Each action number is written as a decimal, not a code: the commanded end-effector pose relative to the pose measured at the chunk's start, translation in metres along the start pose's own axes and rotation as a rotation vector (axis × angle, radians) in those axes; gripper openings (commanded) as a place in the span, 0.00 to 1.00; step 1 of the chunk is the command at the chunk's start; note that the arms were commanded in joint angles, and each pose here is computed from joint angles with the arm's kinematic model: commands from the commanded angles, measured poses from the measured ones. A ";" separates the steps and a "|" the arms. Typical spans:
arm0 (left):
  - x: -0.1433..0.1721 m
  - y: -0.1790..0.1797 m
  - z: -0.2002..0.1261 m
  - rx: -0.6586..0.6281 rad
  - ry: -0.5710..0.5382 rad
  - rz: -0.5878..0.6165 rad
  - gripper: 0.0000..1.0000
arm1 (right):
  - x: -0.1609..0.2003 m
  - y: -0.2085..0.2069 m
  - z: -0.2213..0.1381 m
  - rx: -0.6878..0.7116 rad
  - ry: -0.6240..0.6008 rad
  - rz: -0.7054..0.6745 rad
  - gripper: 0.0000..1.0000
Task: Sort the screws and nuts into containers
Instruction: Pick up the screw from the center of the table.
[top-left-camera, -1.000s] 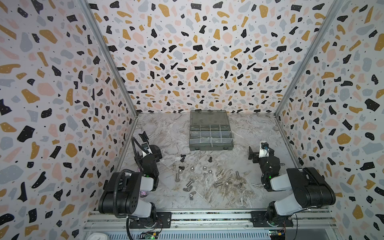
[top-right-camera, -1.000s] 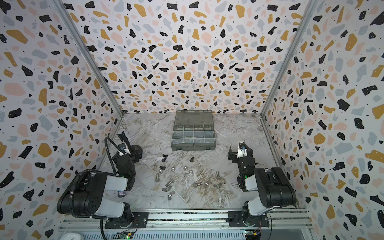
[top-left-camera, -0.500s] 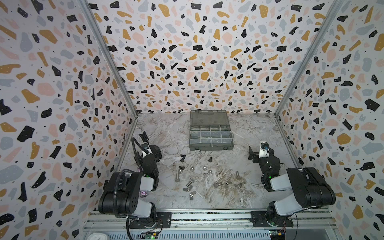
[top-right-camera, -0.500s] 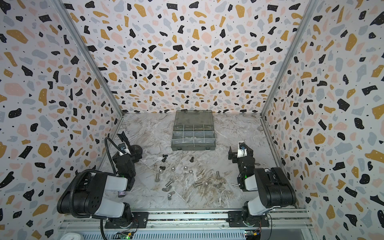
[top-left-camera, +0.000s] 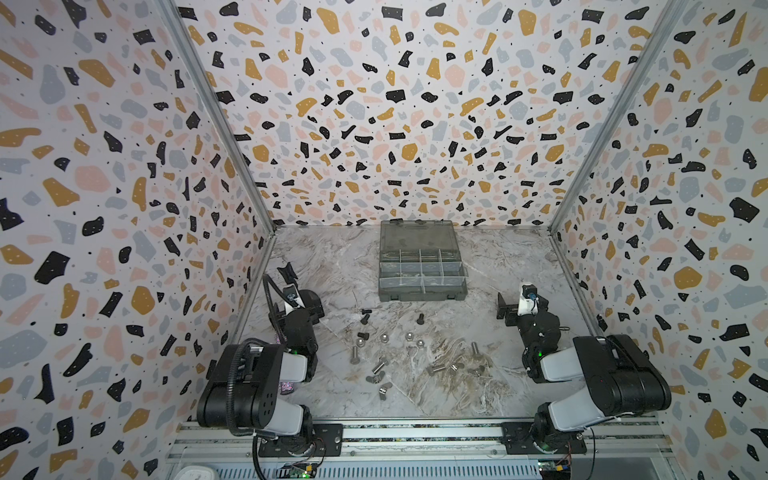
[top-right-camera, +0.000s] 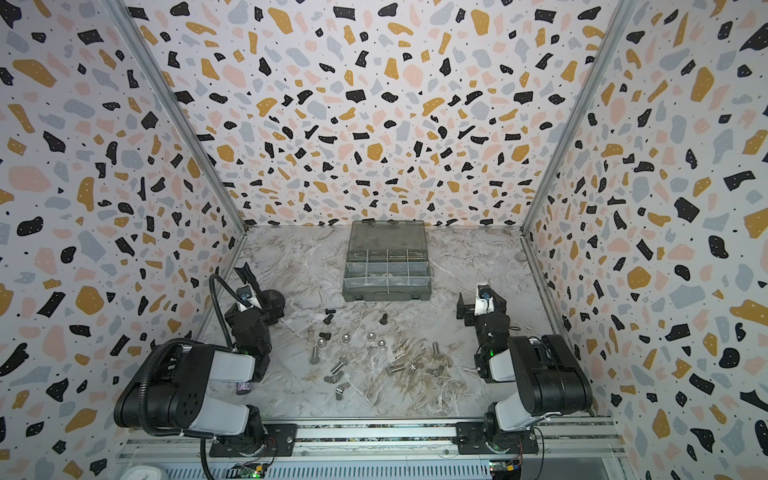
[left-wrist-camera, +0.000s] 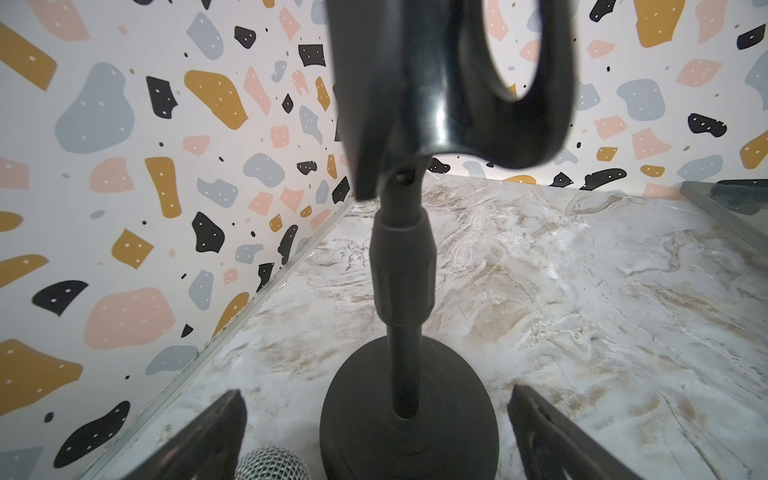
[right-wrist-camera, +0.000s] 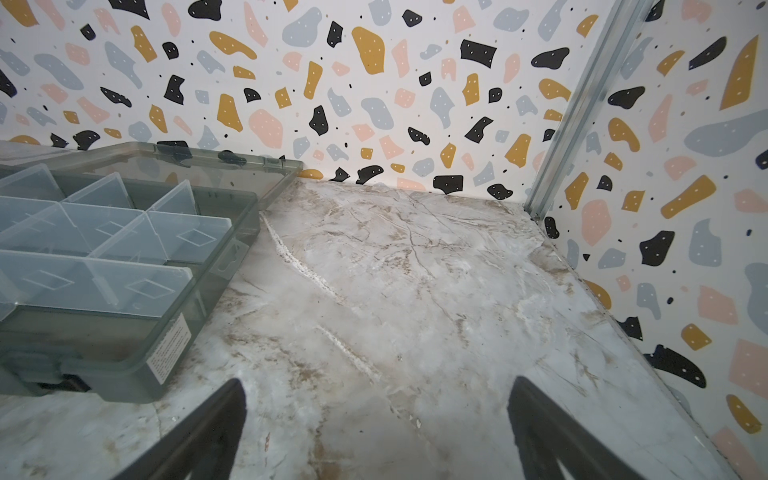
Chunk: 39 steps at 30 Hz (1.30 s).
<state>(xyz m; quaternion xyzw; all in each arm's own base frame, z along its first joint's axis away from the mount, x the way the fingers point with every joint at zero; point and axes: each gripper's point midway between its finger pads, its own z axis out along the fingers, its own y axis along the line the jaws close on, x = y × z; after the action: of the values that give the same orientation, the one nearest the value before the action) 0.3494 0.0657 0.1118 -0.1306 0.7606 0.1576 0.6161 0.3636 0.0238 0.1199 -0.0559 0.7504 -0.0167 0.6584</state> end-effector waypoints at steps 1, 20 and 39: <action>-0.023 -0.002 0.003 -0.002 -0.075 -0.023 1.00 | -0.007 0.001 0.002 -0.003 -0.020 0.008 0.99; -0.022 -0.003 0.004 0.011 -0.072 -0.021 1.00 | -0.013 -0.002 -0.006 -0.102 -0.073 0.061 0.99; -0.049 -0.045 -0.009 0.146 -0.053 0.118 1.00 | -0.083 0.004 0.011 0.302 0.139 0.135 0.99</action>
<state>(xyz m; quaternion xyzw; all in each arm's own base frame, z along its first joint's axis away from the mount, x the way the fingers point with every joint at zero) 0.3670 0.0311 0.1479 -0.0609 0.7576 0.1275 0.6373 0.3813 0.0577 0.2125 0.0441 0.7498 -0.0277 0.6596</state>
